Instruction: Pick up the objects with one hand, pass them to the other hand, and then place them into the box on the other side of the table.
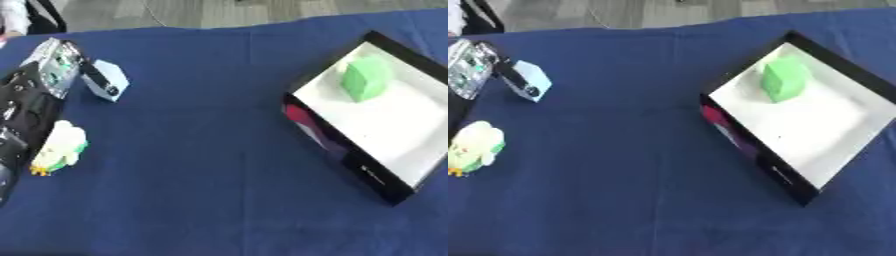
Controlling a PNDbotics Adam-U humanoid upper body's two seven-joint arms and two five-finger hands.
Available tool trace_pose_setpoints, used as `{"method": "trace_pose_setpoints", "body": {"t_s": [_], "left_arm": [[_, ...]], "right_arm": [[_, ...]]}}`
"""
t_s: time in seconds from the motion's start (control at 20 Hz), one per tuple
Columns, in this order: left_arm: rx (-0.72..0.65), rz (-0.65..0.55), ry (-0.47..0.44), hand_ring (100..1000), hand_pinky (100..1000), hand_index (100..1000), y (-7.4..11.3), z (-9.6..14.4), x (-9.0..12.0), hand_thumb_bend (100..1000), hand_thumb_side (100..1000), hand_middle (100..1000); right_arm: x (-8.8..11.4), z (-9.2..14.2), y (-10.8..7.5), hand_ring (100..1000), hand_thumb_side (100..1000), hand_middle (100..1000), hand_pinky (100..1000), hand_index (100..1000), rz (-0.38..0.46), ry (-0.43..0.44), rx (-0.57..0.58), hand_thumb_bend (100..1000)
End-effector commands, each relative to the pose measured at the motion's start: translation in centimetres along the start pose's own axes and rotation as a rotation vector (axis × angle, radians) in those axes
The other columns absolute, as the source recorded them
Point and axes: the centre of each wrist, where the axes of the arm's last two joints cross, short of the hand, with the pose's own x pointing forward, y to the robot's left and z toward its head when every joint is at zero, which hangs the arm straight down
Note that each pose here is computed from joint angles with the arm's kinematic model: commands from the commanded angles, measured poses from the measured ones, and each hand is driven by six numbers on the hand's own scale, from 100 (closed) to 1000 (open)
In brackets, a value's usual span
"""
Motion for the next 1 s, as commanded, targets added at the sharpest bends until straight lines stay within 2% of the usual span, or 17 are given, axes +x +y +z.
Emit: {"method": "trace_pose_setpoints", "body": {"t_s": [0.05,0.3,0.6,0.85,1.0], "left_arm": [[-0.021,0.066,0.055,906,916,621,1.8,0.8,0.2,451,100,791],[0.000,0.072,0.064,874,883,559,1.9,0.9,0.3,393,100,761],[0.057,0.049,0.049,845,854,535,2.6,1.7,0.6,399,100,748],[0.119,0.046,-0.006,806,838,520,3.8,3.4,1.2,374,100,709],[0.150,0.057,-0.053,777,823,507,4.4,4.5,1.5,310,100,676]], "right_arm": [[0.7,-0.1,-0.6,964,231,873,1000,970,0.028,-0.018,-0.005,246],[0.5,-0.1,-0.6,964,231,873,1000,971,0.030,-0.013,-0.007,246],[0.5,0.0,-0.7,964,230,873,1000,970,0.028,-0.013,-0.005,243],[0.5,0.1,-0.7,964,229,872,1000,970,0.027,-0.011,-0.009,244],[0.5,0.1,-0.7,963,226,872,1000,970,0.026,-0.016,-0.010,243]]}}
